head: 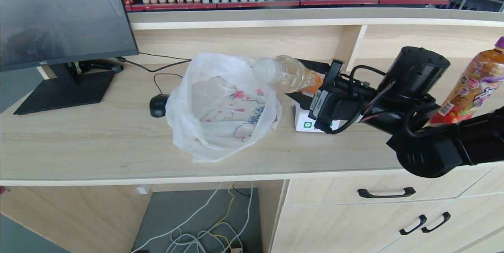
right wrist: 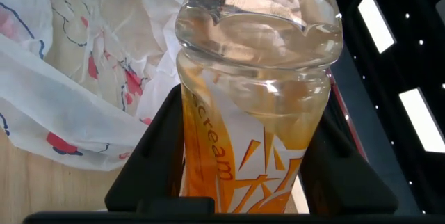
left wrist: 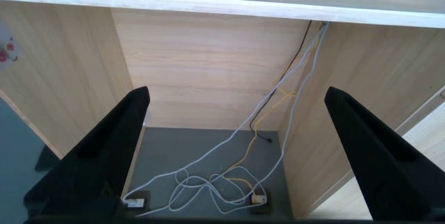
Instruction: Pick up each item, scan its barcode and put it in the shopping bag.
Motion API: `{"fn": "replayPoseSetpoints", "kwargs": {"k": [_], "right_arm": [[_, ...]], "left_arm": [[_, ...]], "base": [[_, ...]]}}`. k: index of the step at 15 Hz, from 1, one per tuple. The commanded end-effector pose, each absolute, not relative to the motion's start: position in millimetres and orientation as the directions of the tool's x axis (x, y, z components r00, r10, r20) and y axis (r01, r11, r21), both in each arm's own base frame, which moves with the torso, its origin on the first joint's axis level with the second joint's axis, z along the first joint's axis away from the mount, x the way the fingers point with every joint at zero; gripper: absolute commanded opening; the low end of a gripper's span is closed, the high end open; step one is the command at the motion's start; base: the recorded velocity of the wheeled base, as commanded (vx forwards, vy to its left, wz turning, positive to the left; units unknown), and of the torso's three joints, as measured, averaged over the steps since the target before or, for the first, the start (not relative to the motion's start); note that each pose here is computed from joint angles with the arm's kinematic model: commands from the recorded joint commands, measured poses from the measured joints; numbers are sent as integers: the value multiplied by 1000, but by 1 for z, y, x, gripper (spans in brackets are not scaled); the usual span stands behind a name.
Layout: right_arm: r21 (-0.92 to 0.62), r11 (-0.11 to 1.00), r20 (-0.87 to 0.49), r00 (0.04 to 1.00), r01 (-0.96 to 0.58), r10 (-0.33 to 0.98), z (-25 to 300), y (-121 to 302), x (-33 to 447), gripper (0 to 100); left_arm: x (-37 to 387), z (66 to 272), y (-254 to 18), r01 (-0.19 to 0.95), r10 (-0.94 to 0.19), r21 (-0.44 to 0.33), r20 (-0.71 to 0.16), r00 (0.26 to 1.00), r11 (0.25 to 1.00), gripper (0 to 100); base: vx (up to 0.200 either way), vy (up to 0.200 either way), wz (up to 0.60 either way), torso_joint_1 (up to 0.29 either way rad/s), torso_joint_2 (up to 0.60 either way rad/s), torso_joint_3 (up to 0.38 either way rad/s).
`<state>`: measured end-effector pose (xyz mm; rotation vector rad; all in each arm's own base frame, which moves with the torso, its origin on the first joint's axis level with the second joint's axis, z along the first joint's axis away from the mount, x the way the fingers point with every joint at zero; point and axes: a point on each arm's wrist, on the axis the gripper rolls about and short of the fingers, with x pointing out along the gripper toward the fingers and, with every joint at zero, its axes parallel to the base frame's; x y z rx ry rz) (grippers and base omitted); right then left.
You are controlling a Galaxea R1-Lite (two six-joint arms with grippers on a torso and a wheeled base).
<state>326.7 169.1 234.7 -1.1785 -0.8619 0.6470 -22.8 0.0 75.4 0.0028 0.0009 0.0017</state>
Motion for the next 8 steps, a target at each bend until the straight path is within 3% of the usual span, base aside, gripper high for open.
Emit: {"fn": "replayPoseSetpoints", "kwargs": {"k": [1, 8], "right_arm": [[-962, 273, 234, 531, 5, 814, 235, 169, 326, 0], [-962, 274, 237, 531, 9, 814, 237, 168, 325, 0]], "left_arm": [[-23, 75, 0, -2, 2, 3, 0, 1000, 1000, 100], [-23, 75, 0, -3, 3, 3, -2, 1000, 1000, 100]], "base": [[0, 0, 0, 0, 0, 0], [0, 0, 0, 0, 0, 0]]}}
